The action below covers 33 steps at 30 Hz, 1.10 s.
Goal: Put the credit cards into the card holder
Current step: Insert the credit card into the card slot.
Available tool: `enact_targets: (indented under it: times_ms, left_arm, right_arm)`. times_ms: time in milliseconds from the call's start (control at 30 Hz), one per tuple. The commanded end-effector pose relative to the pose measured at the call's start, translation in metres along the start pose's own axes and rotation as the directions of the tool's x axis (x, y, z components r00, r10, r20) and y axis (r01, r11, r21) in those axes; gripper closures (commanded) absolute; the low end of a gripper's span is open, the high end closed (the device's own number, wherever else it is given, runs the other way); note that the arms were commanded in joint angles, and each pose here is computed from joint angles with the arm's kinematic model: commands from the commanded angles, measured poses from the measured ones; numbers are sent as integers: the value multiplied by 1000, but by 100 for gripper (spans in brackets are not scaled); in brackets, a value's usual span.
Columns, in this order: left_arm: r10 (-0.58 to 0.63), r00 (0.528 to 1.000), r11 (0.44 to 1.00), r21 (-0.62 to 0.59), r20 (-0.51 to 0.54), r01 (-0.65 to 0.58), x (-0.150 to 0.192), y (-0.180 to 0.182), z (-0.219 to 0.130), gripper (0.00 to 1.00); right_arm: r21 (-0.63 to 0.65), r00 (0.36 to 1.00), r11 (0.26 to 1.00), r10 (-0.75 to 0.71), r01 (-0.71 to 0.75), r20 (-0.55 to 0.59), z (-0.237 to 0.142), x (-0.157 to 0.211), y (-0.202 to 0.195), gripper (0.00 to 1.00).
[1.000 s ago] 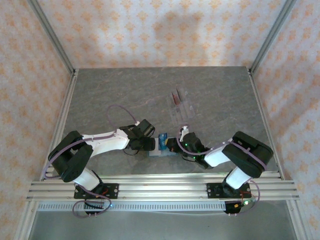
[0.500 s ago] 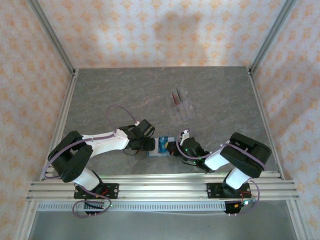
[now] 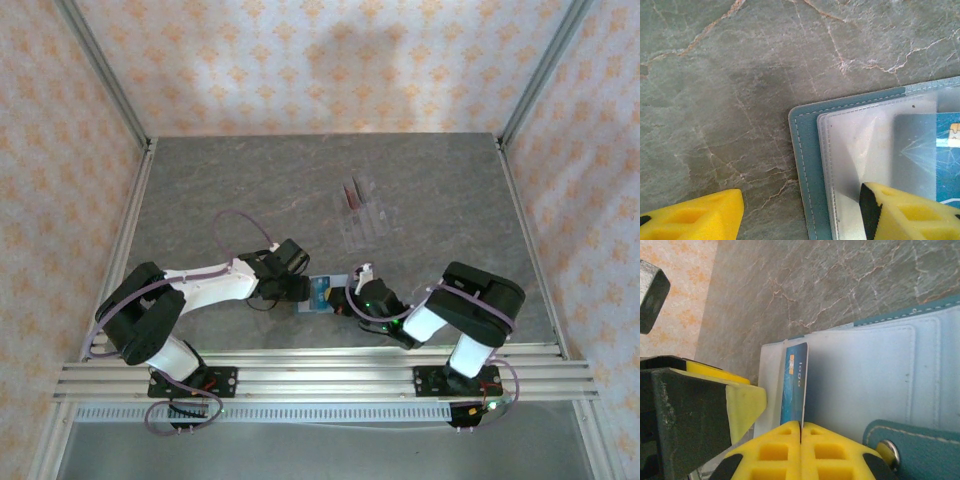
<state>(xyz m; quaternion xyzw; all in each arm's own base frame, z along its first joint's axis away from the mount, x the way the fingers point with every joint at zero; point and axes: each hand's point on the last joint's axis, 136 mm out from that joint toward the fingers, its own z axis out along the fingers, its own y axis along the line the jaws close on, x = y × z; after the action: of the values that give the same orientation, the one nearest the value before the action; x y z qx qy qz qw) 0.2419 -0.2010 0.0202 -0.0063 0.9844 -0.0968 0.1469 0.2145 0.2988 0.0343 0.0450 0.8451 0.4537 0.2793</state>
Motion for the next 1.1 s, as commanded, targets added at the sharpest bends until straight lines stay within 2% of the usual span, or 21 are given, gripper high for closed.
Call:
enact_targets:
  times_ms: [0, 333, 567, 833, 933, 1067]
  left_arm:
    - [4, 998, 998, -60, -56, -7, 20, 18, 3, 36]
    - [-2, 999, 1000, -17, -48, 2, 17, 10, -4, 36]
    - [-5, 999, 1000, 17, -45, 6, 15, 3, -9, 36]
    - [-59, 998, 993, 102, -1, 59, -3, -6, -42, 38]
    - [-79, 997, 988, 132, 9, 77, -9, -8, -49, 46]
    - [-79, 997, 988, 131, 5, 78, -15, -10, -47, 68]
  right_arm:
    - [58, 999, 998, -8, 10, -43, 5, 11, -13, 100]
    - [56, 995, 998, -6, 12, -104, 18, 20, -12, 100]
    - [122, 989, 992, -11, 29, -148, 19, 28, -24, 100]
    - [160, 985, 986, -14, 42, -174, 18, 31, -28, 100]
    - [165, 981, 985, -14, 47, -194, 19, 33, -28, 100]
    - [167, 974, 984, -27, 66, -223, 21, 35, -25, 100]
